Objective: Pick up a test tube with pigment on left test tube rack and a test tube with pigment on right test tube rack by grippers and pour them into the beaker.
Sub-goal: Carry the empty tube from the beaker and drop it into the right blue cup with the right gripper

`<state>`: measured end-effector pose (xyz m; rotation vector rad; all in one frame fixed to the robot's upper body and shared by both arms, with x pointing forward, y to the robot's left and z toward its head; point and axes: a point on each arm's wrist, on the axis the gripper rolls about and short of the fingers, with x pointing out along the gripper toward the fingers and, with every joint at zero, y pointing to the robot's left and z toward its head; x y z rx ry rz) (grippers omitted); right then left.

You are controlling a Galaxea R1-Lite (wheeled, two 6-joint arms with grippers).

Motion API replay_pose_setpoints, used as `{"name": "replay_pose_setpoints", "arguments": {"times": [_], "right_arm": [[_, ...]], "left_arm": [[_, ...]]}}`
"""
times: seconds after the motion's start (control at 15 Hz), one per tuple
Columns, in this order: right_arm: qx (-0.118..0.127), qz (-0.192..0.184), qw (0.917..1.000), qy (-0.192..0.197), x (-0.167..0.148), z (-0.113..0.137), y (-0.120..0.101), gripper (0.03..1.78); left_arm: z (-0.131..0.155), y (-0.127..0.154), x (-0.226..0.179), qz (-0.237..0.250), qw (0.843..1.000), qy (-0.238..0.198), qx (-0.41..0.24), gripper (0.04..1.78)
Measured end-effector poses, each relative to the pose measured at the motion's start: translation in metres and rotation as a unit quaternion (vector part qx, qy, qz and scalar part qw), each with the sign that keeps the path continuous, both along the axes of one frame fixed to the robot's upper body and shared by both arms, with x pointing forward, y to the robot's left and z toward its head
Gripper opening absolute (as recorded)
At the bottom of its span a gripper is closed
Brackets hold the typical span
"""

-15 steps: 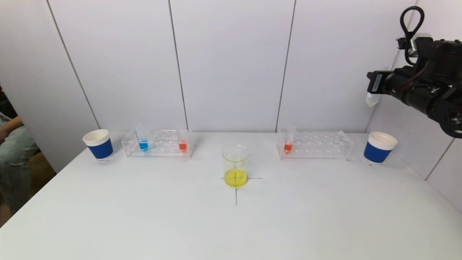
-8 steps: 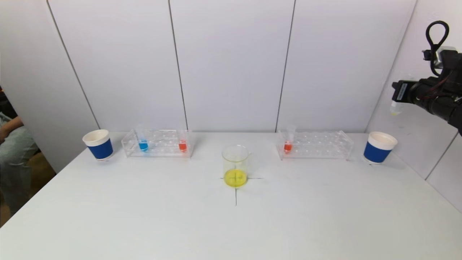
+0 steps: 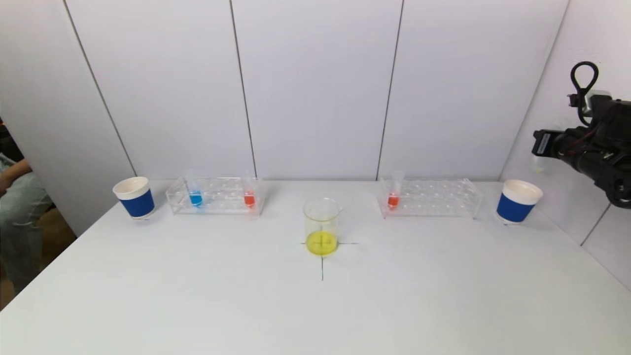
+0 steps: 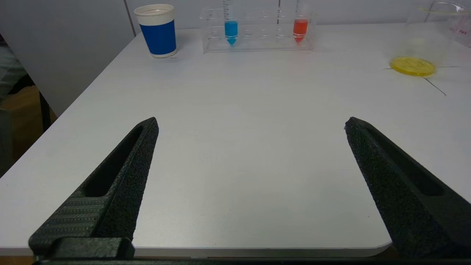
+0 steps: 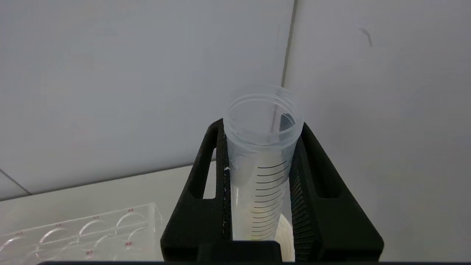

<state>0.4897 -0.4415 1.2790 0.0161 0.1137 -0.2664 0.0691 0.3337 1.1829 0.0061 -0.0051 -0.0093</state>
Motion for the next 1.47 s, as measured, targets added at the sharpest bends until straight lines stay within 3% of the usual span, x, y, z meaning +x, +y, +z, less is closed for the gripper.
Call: {"name": "replay_pose_setpoints", "arguments": {"times": [0.27,0.47,0.73,1.47], "right_arm": [[0.008,-0.001,0.9996,0.027,0.012,-0.026,-0.004,0.51],[0.002,0.0,1.0,0.009,0.021,-0.04,-0.006,0.51],[0.007,0.0,0.9997,0.024,0.028,-0.062,-0.008,0.51],[0.014,-0.009,0.9987,0.048,0.025,-0.082,-0.014,0.51]], "left_arm": [[0.0,0.0,0.0,0.0,1.0,0.0,0.0,1.77],[0.0,0.0,0.0,0.0,1.0,0.0,0.0,1.77],[0.0,0.0,0.0,0.0,1.0,0.0,0.0,1.77],[0.0,0.0,0.0,0.0,1.0,0.0,0.0,1.77]]}}
